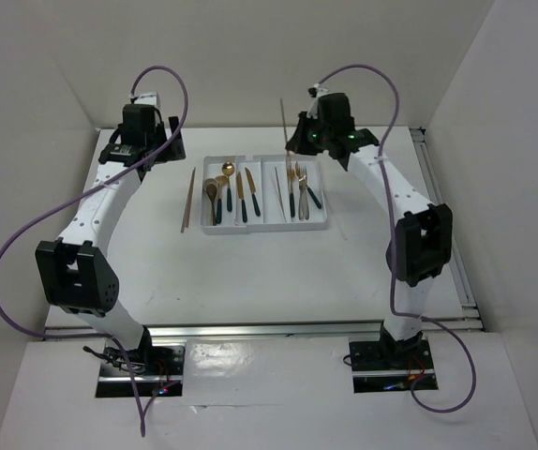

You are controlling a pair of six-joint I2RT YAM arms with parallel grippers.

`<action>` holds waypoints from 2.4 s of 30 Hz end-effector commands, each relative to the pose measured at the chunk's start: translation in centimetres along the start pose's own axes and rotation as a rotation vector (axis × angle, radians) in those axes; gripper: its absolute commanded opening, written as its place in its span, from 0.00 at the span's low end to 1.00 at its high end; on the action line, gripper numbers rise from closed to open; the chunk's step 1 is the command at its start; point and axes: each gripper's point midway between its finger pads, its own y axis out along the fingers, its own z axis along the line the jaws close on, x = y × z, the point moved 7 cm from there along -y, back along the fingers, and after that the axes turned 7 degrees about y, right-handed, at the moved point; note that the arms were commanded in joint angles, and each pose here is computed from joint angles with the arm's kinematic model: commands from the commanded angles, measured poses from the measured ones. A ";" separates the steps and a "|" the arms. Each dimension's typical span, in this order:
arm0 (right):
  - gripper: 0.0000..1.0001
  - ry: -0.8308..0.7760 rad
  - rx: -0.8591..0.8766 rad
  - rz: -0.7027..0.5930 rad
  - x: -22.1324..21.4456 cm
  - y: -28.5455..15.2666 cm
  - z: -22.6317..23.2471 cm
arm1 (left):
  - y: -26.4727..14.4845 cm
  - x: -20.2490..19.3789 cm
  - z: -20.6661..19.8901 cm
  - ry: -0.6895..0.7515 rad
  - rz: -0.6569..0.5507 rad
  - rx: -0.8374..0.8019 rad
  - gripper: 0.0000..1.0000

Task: Sort the eating utensils into containers

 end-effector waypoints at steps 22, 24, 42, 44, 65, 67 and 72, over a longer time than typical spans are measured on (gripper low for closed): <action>0.00 0.274 -0.077 0.324 -10.5 10.8 0.0 | -4.0 -0.1 2.2 -0.035 -0.093 0.132 1.00; 0.00 0.267 -0.093 0.350 -11.6 11.1 -0.7 | -4.2 0.2 2.2 -0.037 -0.101 0.131 1.00; 0.54 -0.014 -0.044 0.120 -4.9 2.4 -2.1 | -1.7 -1.0 1.1 -0.012 -0.045 0.052 1.00; 0.53 -0.112 -0.060 0.096 -5.0 -0.4 -2.3 | -1.1 -1.5 0.9 -0.006 -0.009 0.045 1.00; 0.47 -0.422 -0.245 0.288 -12.8 -7.0 -13.1 | 0.2 -0.4 -0.3 0.010 0.002 -0.017 1.00; 0.45 -0.414 -0.250 0.323 -13.8 -6.2 -13.8 | -0.1 -0.2 -0.3 0.008 -0.007 -0.018 1.00; 0.43 -0.388 -0.212 0.360 -14.5 -4.6 -14.5 | -0.1 -0.3 -0.1 0.010 0.002 -0.006 1.00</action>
